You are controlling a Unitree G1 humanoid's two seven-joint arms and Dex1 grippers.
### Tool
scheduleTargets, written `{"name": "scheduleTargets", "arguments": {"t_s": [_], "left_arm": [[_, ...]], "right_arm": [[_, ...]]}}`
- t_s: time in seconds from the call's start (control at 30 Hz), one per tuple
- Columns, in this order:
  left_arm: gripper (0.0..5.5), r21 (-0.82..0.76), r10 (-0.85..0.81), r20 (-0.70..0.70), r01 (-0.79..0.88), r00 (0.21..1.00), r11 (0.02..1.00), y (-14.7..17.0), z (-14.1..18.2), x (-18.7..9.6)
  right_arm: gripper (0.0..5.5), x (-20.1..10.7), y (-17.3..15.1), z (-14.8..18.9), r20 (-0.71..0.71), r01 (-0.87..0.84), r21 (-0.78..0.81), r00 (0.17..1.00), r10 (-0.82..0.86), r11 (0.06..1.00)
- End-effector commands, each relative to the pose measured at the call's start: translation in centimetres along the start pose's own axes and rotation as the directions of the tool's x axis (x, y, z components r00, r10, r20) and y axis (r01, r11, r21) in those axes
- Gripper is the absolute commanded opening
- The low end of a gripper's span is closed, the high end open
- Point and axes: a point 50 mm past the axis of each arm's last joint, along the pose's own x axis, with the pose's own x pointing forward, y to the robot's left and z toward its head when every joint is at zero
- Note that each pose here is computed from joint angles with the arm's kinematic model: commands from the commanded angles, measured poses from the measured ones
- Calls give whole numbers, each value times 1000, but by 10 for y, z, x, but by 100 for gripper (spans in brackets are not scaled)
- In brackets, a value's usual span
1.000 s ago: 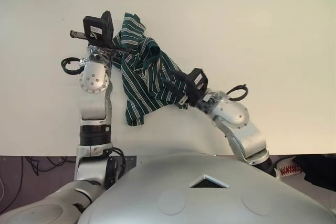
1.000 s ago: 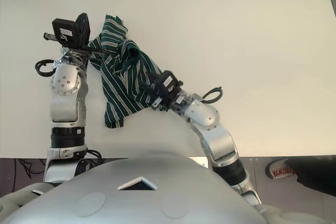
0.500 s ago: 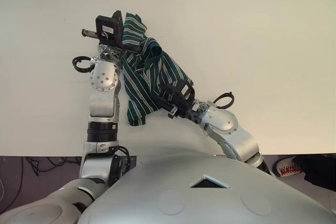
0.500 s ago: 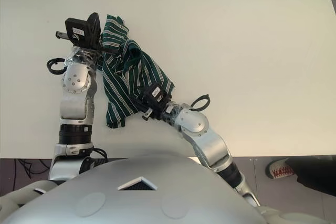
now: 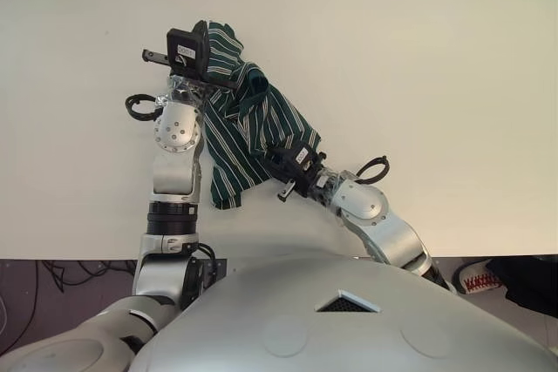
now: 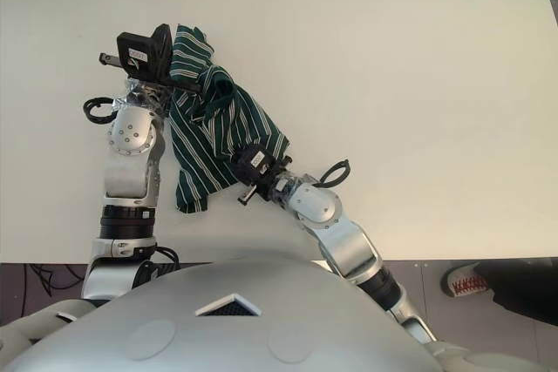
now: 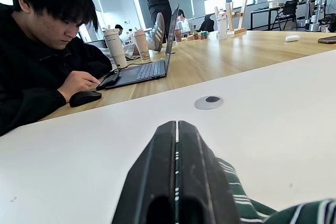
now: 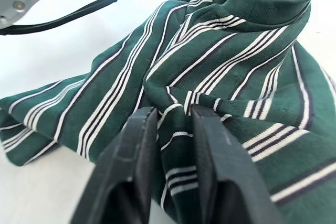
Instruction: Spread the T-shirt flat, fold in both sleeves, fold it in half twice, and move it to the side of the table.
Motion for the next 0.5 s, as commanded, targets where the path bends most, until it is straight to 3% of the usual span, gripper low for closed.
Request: {"name": "scheduleTargets", "arguments": {"t_s": [0.03, 0.13, 0.33, 0.5], "left_arm": [[0, 11, -14, 9, 14, 1000, 1000, -1, 2, 2], [0, 15, -18, 9, 18, 1000, 1000, -1, 1, 1], [0, -6, -22, 16, 22, 1000, 1000, -2, 0, 1], [0, -43, -40, 40, 42, 998, 998, -4, -1, 6]], "right_arm": [[42, -5, -6, 10, 66, 19, 17, 998, -20, 1000], [3, -8, -11, 11, 70, 41, 23, 997, -43, 999], [3, -18, -34, 25, 171, 132, 87, 974, -146, 987], [3, -49, -62, 48, 365, 94, 328, 905, -218, 940]]}}
